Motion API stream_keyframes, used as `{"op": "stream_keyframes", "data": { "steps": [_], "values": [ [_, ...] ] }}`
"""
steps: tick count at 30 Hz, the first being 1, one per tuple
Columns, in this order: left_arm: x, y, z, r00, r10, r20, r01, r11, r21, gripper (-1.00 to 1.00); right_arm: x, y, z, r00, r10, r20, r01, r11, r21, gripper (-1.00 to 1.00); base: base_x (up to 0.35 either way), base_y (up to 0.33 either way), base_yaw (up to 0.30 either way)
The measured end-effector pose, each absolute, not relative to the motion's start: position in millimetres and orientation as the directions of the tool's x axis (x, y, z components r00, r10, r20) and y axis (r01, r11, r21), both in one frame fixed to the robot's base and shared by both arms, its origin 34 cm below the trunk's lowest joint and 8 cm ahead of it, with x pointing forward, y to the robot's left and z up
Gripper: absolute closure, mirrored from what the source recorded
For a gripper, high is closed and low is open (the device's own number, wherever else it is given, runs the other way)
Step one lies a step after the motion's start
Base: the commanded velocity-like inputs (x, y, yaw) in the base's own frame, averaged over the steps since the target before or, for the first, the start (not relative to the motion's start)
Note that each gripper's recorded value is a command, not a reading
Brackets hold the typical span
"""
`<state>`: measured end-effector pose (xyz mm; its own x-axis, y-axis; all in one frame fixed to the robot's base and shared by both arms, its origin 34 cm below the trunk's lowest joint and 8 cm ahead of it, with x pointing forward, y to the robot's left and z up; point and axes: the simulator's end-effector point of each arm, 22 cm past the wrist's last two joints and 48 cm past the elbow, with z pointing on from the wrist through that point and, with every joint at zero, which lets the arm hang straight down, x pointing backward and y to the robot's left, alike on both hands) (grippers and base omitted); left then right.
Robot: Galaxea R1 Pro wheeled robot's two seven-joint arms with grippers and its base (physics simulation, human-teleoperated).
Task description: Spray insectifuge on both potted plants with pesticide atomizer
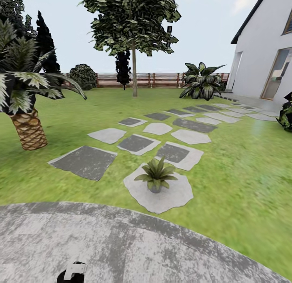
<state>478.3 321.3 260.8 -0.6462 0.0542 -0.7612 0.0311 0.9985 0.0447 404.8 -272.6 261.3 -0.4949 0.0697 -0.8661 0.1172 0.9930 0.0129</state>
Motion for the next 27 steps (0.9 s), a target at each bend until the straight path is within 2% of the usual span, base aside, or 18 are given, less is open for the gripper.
{"op": "stream_keyframes", "data": {
  "steps": [6,27],
  "values": [
    [478.4,321.4,260.8,-0.646,0.053,-0.761,0.03,0.999,0.044,1.0,405.5,-296.0,263.0,-0.494,0.034,-0.869,0.109,0.994,-0.023,-1.0,0.293,-0.139,0.0],
    [478.4,321.5,261.0,-0.646,0.053,-0.762,0.03,0.999,0.044,1.0,405.9,-299.0,263.6,-0.492,0.028,-0.87,0.106,0.994,-0.028,-1.0,0.331,-0.023,0.0]
  ]
}}
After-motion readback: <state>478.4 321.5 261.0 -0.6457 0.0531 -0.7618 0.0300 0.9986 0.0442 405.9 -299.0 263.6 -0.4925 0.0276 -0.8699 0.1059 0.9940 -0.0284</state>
